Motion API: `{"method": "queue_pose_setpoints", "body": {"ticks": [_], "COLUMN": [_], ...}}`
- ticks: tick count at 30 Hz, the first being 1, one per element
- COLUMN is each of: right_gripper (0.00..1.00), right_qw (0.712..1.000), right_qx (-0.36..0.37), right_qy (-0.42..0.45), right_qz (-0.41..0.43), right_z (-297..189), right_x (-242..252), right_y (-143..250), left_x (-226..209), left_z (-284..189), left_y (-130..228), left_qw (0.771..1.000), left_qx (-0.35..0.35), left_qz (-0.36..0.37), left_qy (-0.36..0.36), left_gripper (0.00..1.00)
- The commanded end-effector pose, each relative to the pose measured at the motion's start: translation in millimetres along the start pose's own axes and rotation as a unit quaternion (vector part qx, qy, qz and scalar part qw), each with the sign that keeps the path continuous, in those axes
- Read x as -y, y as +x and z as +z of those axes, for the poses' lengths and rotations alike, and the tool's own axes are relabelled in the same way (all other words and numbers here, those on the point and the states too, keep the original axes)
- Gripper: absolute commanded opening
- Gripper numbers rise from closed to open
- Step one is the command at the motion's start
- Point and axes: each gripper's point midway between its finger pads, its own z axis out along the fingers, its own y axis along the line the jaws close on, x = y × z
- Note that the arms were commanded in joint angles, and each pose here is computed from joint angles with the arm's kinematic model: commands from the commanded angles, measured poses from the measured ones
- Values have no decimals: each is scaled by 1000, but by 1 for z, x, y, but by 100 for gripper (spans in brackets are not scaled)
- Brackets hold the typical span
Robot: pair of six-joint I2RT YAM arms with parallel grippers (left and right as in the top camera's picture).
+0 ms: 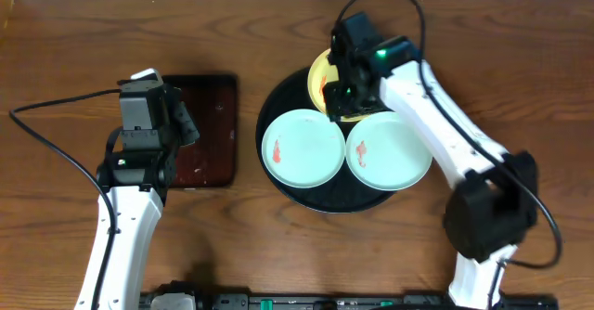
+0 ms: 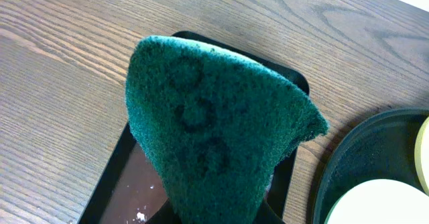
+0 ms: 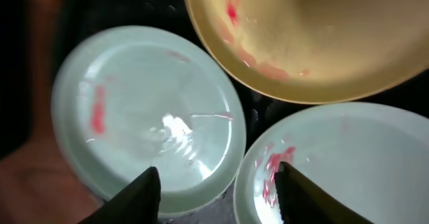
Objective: Clean dirty plates on tray and stack at the side
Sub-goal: 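Grasp the yellow plate rim with the right gripper and tilt it up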
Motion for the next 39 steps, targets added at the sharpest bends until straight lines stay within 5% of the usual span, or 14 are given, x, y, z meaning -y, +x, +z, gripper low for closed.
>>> {"method": "queue_pose_setpoints", "body": {"ticks": [1,11,29,39], "right_gripper": [50,32,26,10], "right_qw": [999,996,994,994], "right_qx": [-15,-63,-83,-89], "right_qy": [15,24,29,30], "right_qz": [-26,-54,-61,-60], "right_z": [19,59,89,95], "right_x": [-1,7,13,14], "right_y": [2,13,17,19], "left_x": [0,1,1,1], "left_z": [-2,-2,-2,-2], "left_y": [-5,-5,-4,-5], "left_qw": [1000,1000,1000,1000], "left_qx": [6,6,5,7], "left_qz": [-4,-4,-4,-5], "left_qy": [2,2,2,2], "left_gripper": [7,8,8,8]}}
